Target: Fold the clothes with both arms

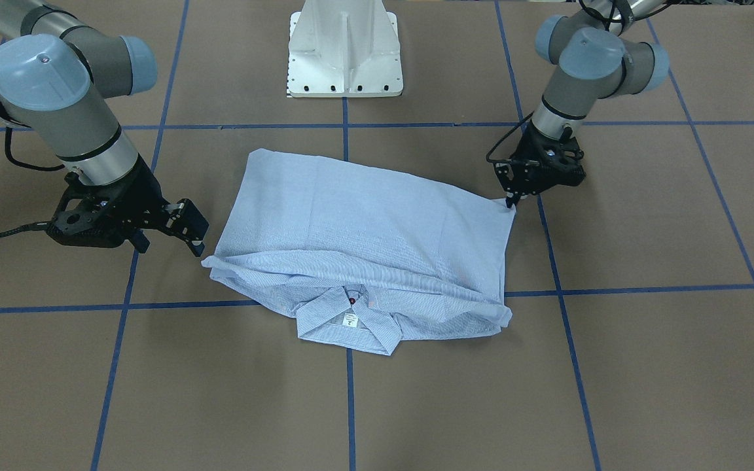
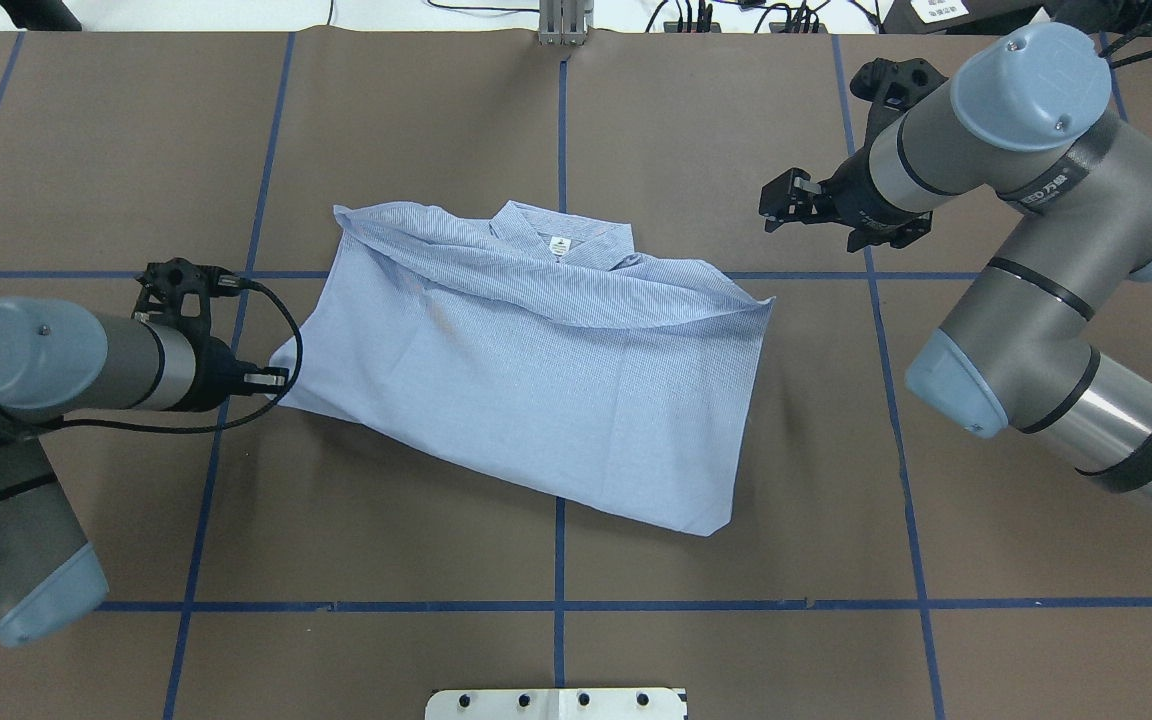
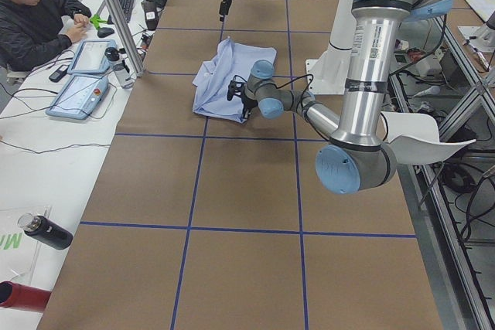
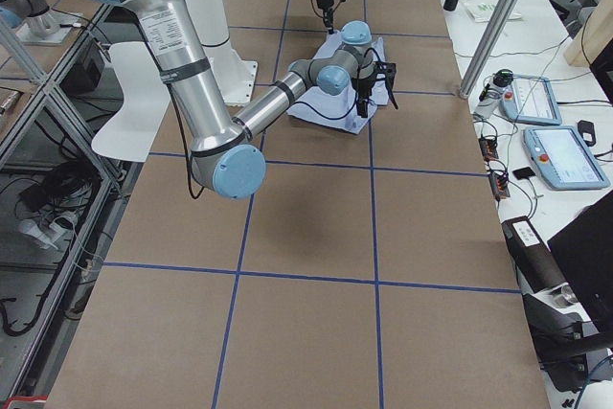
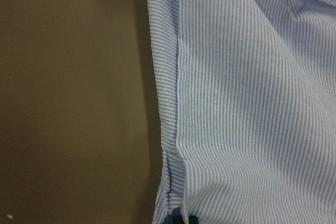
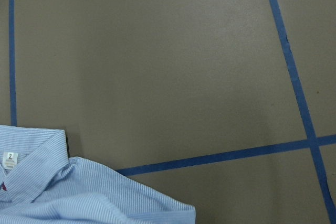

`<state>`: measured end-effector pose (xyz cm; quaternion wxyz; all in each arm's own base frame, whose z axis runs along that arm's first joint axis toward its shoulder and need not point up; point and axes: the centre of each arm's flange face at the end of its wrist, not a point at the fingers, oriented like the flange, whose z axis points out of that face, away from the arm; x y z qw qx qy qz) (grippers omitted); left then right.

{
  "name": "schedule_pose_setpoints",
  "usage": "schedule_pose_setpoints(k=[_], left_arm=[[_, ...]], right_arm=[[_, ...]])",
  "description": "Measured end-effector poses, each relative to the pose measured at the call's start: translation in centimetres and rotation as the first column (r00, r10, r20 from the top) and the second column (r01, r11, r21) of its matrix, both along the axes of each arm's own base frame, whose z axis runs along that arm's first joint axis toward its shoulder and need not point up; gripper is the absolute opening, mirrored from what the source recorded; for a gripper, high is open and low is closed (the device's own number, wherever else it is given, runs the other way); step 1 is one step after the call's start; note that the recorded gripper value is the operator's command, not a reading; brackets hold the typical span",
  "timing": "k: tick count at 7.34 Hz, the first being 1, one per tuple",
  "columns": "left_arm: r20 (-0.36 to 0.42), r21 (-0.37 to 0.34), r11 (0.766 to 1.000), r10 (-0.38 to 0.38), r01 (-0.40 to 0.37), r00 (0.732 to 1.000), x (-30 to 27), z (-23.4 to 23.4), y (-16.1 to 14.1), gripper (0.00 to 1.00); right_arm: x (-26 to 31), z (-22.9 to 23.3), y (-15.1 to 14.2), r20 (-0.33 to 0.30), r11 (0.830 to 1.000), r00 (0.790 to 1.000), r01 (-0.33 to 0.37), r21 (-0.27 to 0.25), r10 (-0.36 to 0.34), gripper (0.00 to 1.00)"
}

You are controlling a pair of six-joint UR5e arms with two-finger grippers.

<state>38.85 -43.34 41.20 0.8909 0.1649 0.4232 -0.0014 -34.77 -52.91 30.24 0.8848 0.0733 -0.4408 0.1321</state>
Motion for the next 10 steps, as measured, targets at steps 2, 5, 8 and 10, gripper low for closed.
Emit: schedule_pose_setpoints(k=[2,5,8,10], left_arm=[[0.107,0.068,0.997,-0.053,0.046,0.993,0.1,1.1,-12.4,0.0],[0.208,0.097,0.993,-0.088,0.069,0.974,2.4,-3.0,-28.9,0.01],[0.162,0.165,0.985,-0.074,0.047,0.984,2.1,-6.0,-31.5,1.0],[0.052,0.18,0.983,0.014,-0.023,0.999,-0.9,-5.0,-27.5,1.0]], right_arm=[[0.1,0.0,0.0,0.001,1.0,1.0,0.0,0.0,0.0,1.0],[0.3,0.2,0.1,0.0,1.0,1.0,-0.003,-0.001,0.003,1.0],[0.0,-0.1,0.6,0.004,1.0,1.0,0.005,0.001,-0.005,1.0],[-2.5,-1.4,1.3,0.022,1.0,1.0,0.014,-0.013,-0.014,1.0]])
